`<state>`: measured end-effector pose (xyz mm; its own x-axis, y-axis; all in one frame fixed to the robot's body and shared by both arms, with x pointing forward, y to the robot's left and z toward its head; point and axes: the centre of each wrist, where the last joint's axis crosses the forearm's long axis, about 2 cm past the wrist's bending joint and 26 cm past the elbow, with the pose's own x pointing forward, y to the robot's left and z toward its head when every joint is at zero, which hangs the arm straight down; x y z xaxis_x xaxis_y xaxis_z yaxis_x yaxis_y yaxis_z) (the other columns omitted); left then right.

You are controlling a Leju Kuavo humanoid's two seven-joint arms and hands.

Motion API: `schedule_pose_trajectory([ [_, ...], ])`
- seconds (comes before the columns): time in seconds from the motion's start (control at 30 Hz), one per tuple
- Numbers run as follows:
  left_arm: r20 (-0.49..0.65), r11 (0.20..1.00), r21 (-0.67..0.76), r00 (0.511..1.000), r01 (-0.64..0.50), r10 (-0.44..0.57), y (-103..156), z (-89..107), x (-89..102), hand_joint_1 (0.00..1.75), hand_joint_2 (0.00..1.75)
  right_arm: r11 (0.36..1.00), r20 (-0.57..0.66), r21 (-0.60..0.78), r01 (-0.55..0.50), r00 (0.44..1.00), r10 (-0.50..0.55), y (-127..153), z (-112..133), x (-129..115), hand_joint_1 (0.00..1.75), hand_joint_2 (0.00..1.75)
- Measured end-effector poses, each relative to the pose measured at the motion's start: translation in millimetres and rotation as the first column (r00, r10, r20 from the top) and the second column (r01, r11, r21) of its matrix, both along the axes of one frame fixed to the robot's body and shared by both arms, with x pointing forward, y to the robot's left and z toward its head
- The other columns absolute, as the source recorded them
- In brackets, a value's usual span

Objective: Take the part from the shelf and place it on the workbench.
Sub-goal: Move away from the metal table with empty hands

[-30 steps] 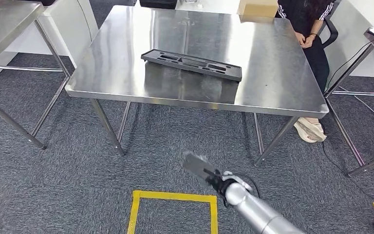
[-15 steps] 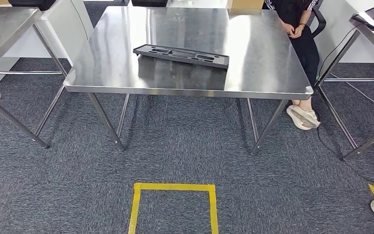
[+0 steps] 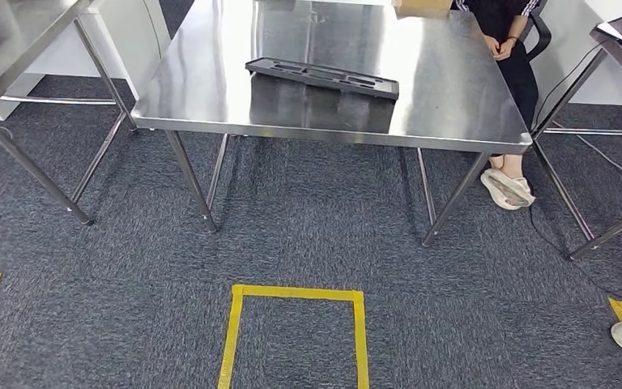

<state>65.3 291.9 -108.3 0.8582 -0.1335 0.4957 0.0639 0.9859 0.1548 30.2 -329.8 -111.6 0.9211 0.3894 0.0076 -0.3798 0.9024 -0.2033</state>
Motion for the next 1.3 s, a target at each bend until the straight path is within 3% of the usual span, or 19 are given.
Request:
schedule_pose_trajectory([
  [0.33, -0.023, 1.000, 0.002, 1.000, -0.015, 0.015, 3.5, -1.1, -7.3, 0.00, 0.00, 0.996, 0.007, -0.004, 0.091, 0.996, -0.091, 2.7, -0.2, -0.2, 0.00, 0.00],
  [1.3, -0.031, 0.999, 0.001, 0.999, -0.041, 0.041, 4.9, -2.5, -17.1, 0.00, 0.00, 0.998, 0.051, 0.012, 0.061, 0.997, -0.061, 12.2, -0.2, 4.8, 0.00, 0.00],
])
